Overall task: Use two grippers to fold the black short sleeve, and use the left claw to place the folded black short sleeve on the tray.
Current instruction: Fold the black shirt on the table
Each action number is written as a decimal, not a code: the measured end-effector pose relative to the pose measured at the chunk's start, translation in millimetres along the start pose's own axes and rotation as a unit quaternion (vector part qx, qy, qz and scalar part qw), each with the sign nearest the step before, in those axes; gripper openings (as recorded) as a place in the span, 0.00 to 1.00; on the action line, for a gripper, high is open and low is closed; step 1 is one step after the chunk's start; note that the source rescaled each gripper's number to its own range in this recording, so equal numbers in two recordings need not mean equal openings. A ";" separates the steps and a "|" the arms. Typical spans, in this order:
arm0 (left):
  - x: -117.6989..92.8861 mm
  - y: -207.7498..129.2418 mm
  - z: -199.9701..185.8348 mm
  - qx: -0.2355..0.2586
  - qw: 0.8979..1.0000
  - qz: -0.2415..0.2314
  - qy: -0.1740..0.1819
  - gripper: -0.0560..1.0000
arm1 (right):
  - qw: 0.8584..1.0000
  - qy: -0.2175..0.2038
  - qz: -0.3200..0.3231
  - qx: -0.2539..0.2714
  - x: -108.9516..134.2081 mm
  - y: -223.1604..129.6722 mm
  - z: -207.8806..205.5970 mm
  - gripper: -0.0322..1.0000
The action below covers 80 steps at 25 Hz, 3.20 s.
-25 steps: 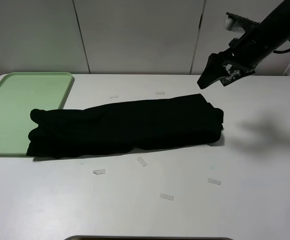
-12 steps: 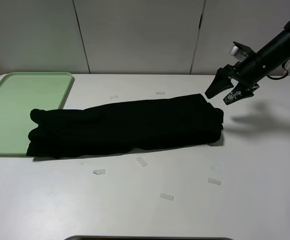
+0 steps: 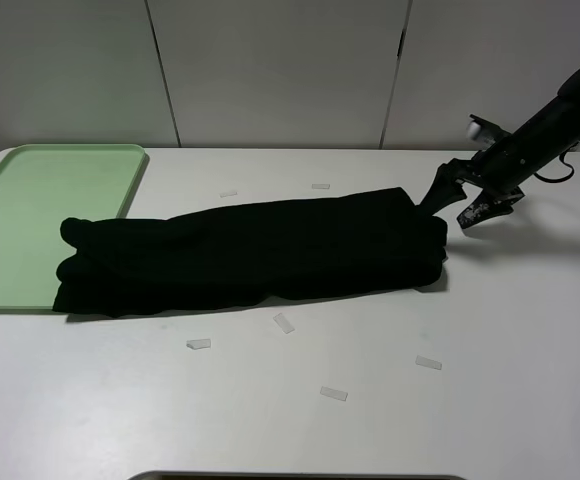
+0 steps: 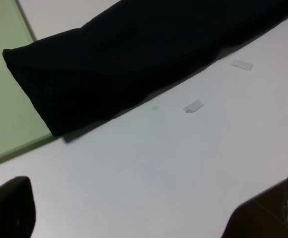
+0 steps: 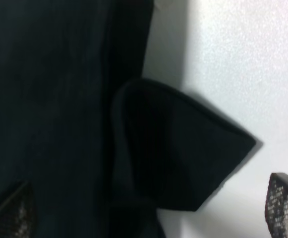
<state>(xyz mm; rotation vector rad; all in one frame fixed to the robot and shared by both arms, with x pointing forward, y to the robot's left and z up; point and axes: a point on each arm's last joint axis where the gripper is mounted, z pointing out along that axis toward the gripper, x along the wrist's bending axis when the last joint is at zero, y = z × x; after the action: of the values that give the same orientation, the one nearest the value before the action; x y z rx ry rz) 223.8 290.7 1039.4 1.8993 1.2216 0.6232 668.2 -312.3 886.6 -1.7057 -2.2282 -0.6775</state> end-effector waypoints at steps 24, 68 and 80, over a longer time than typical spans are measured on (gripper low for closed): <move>0.0 0.1 0.0 -0.001 1.000 0.000 0.000 1.00 | 0.998 0.055 -0.028 0.018 30.4 7.6 40.8 0.69; -0.1 0.0 0.0 0.000 1.000 0.000 0.000 1.00 | 0.944 -0.309 0.091 0.070 29.4 30.6 -45.6 0.09; -0.1 0.0 0.0 0.000 1.000 0.000 0.000 1.00 | 0.966 -0.237 0.096 0.044 1.4 28.2 -45.0 0.87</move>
<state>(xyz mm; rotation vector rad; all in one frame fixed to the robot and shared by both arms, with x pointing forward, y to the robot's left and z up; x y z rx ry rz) 223.8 290.6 1039.4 1.8989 1.2212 0.6223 691.2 -328.1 931.8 -2.1799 -2.2888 -0.1255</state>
